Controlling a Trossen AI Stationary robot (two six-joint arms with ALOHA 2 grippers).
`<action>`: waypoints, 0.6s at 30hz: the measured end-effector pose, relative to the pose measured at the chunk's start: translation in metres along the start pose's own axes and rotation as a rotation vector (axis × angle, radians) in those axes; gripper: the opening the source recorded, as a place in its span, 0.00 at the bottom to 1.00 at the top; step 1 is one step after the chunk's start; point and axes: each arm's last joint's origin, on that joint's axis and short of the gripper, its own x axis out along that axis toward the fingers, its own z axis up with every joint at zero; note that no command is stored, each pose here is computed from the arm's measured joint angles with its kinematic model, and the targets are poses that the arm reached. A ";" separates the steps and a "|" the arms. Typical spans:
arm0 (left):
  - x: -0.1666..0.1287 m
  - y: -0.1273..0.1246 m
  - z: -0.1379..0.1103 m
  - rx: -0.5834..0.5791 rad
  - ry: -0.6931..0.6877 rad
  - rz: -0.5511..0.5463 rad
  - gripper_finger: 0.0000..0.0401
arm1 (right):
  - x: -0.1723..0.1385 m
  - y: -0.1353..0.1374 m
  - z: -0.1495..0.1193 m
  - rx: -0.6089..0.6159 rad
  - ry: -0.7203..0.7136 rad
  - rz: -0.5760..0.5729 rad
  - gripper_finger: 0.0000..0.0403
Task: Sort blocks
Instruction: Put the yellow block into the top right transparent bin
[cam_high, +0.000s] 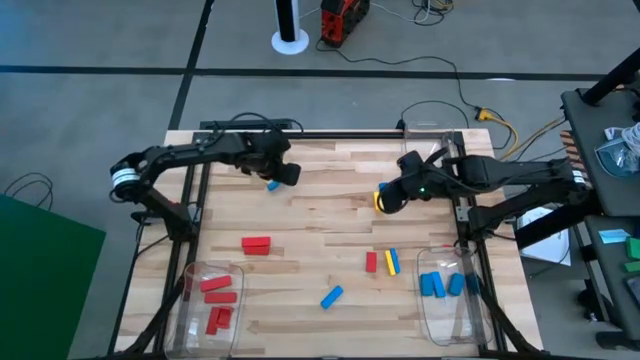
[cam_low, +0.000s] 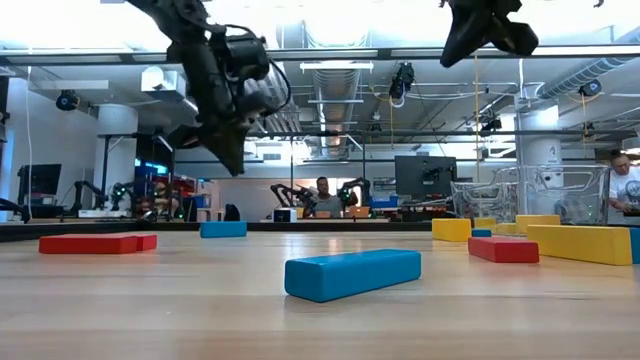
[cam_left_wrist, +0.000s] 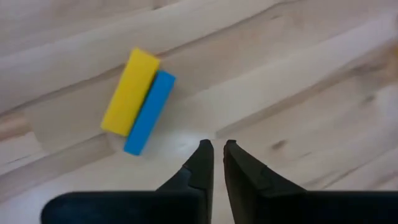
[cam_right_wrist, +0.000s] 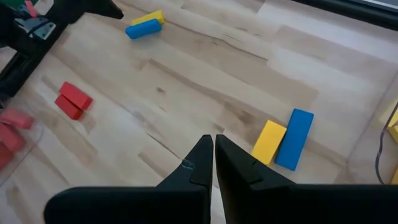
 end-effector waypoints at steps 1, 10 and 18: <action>0.002 0.001 0.000 0.008 0.011 0.017 0.03 | 0.001 0.000 0.000 -0.001 0.002 -0.002 0.02; 0.022 0.005 0.002 0.017 -0.008 0.158 0.00 | 0.004 0.001 0.000 -0.004 0.005 -0.011 0.02; 0.045 0.007 0.002 0.071 0.032 0.224 0.00 | 0.004 0.001 0.000 -0.004 0.005 -0.011 0.02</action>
